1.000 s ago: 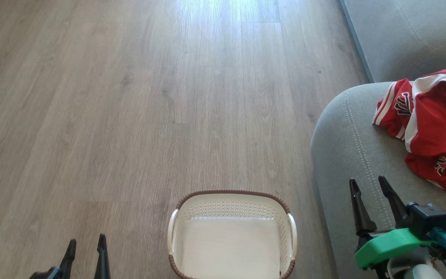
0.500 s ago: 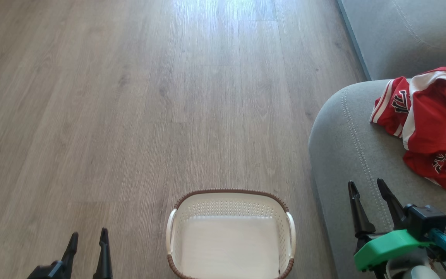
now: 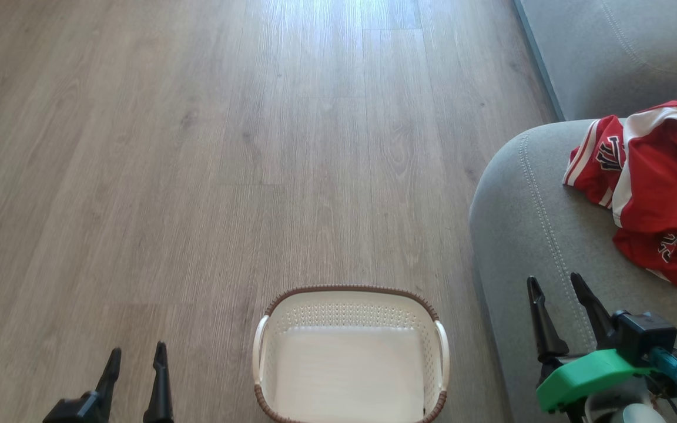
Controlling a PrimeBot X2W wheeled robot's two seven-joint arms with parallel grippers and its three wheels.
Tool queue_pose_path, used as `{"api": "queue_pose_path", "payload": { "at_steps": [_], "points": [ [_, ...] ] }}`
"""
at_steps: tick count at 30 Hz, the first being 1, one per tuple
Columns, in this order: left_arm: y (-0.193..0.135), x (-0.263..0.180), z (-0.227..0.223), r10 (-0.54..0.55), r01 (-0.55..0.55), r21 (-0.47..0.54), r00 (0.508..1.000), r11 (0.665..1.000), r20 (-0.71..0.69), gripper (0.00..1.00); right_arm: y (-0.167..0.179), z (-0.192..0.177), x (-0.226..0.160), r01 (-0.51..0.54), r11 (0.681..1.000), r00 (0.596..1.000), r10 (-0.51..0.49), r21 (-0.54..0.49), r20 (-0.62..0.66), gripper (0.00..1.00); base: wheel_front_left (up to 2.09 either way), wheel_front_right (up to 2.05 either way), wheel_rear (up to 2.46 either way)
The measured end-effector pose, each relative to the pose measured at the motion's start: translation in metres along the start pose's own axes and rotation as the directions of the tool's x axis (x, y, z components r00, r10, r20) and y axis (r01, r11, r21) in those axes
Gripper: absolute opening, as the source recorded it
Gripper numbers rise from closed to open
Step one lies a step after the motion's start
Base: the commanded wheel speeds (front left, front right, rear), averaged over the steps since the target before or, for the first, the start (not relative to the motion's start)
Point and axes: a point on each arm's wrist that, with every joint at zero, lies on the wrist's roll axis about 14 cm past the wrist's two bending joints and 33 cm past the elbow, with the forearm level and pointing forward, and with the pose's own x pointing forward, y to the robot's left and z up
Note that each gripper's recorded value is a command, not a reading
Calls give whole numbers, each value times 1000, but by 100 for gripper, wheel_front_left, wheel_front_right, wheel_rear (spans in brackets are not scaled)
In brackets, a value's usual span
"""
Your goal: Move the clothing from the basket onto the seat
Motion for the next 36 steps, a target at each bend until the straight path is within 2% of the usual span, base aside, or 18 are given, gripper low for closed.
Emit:
{"api": "queue_pose_path", "payload": {
  "at_steps": [12,13,20,36],
  "points": [
    [-2,2,1,-4,4,-6,1000,1000,8,100,-1,-1,0,2,1000,1000,-2,0,-3,100,0,0,0],
    [-2,1,-2,-1,1,-8,1000,1000,-4,0,-1,-4,-1,3,1000,1000,-3,1,-13,0,0,0,0],
    [-1,-17,-46,27,-31,-30,990,999,-139,0,-9,-54,-25,42,999,984,-37,26,-172,0,0,0,0],
    [0,-11,-46,43,-77,-190,984,979,-174,0,-18,-55,-26,113,976,980,-78,186,-184,0,0,0,0]
  ]
}}
